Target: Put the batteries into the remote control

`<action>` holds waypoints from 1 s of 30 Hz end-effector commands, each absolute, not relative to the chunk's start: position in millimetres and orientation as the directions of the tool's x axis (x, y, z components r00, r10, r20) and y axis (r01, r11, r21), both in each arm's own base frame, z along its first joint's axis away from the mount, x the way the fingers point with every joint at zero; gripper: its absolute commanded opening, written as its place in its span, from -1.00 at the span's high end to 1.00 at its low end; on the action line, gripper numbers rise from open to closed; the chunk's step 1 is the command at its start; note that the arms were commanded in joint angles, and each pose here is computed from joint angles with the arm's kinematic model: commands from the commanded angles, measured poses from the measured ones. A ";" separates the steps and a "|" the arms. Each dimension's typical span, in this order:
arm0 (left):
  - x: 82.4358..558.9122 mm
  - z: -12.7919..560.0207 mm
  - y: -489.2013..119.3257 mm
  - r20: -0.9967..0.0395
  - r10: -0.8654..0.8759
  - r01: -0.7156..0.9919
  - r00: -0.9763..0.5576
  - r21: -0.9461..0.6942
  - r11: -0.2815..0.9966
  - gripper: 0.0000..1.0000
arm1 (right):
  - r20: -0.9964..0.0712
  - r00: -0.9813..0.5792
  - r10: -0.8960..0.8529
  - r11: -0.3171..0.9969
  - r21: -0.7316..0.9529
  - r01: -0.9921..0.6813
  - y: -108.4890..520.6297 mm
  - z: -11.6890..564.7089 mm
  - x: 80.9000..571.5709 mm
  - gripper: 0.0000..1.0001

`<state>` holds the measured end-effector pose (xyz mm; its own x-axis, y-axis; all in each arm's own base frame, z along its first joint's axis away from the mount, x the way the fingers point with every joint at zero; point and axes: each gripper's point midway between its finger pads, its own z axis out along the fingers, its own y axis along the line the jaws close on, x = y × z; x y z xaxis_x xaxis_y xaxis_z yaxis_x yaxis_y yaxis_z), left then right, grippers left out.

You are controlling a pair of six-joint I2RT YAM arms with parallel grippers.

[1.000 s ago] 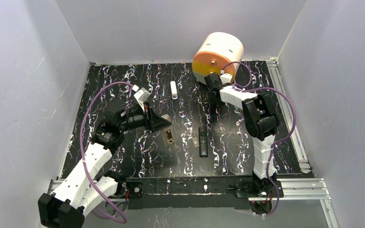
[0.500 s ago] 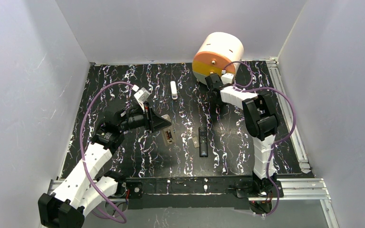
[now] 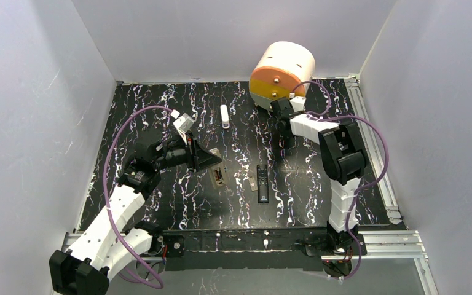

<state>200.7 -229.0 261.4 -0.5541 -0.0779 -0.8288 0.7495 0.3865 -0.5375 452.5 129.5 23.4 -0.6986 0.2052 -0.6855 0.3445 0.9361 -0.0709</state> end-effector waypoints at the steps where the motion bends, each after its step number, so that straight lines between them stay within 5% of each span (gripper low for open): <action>1: 200.5 266.9 -228.3 -0.838 -0.087 0.759 -0.539 -0.527 0.382 1.00 | -0.499 -0.861 0.098 0.966 -0.160 0.202 122.9 5.0 394.5 0.71; 19: 210.3 258.2 -230.5 -0.745 -0.140 0.644 -0.652 -0.642 0.416 1.00 | -0.300 -0.953 -0.041 0.998 -0.051 -0.027 147.8 17.1 235.3 0.69; 30: 219.8 238.4 -227.0 -0.698 -0.181 0.557 -0.693 -0.678 0.480 1.00 | -0.217 -0.972 -0.091 0.991 -0.112 -0.068 143.1 1.8 212.6 0.50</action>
